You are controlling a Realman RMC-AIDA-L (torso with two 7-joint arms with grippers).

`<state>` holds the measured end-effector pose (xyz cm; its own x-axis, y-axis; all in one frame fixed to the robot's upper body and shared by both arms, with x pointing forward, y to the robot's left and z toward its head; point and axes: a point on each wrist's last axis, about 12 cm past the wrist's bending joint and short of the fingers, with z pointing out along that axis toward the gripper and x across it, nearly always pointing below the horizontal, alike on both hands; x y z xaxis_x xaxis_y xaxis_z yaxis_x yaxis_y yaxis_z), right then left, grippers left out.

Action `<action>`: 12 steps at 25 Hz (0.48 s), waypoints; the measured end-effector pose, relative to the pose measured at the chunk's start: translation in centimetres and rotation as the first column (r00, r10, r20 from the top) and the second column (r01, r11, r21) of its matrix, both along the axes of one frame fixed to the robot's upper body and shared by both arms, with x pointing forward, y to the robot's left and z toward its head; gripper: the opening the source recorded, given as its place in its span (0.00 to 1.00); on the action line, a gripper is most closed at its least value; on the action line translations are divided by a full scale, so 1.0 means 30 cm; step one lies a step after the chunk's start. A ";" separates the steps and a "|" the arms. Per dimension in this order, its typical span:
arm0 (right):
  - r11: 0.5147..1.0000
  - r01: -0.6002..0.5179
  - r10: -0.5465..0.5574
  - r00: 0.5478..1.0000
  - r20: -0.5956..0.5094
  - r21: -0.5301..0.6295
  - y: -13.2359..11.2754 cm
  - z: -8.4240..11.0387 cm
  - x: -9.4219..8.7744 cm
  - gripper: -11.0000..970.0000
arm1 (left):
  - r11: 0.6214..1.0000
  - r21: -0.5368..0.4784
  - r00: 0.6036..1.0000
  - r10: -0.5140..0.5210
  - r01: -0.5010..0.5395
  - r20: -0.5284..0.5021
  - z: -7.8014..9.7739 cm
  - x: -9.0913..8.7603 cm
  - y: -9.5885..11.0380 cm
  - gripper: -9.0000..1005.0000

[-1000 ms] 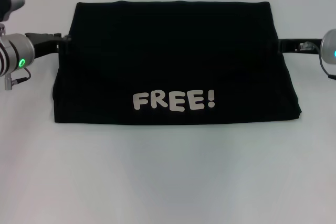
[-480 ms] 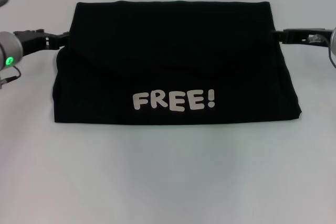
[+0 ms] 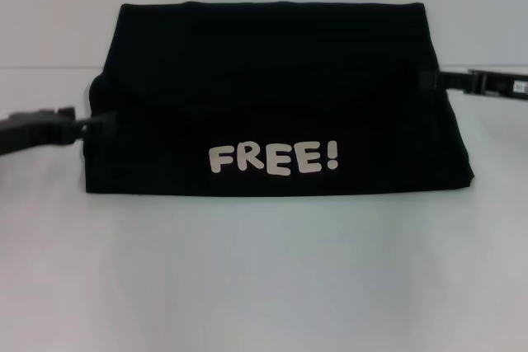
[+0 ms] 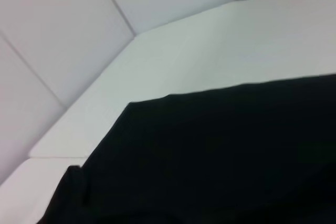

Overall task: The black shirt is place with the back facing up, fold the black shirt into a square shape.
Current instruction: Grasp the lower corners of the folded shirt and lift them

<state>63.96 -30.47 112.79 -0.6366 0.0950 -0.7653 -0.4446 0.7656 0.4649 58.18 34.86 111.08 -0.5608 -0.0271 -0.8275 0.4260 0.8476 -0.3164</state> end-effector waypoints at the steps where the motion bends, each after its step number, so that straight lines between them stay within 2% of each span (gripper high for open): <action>1: 1.000 0.001 -0.001 1.000 -0.004 0.000 -0.007 -0.007 -0.008 0.67 | 1.000 0.003 1.000 0.000 0.000 -0.006 -0.009 -0.022 0.011 0.88; 4: 1.000 0.001 -0.001 1.000 -0.004 -0.009 -0.013 -0.027 -0.024 0.66 | 0.998 0.063 1.000 -0.027 0.027 0.003 -0.047 -0.075 0.026 0.90; 6: 1.000 0.002 -0.002 1.000 -0.001 -0.012 -0.014 -0.034 -0.029 0.66 | 0.993 0.106 0.998 -0.054 0.053 0.013 -0.067 -0.091 0.022 0.90; 12: 1.000 0.017 -0.017 1.000 -0.006 -0.007 -0.016 -0.042 -0.031 0.65 | 0.974 0.216 0.997 -0.072 0.067 0.013 -0.126 -0.083 0.002 0.90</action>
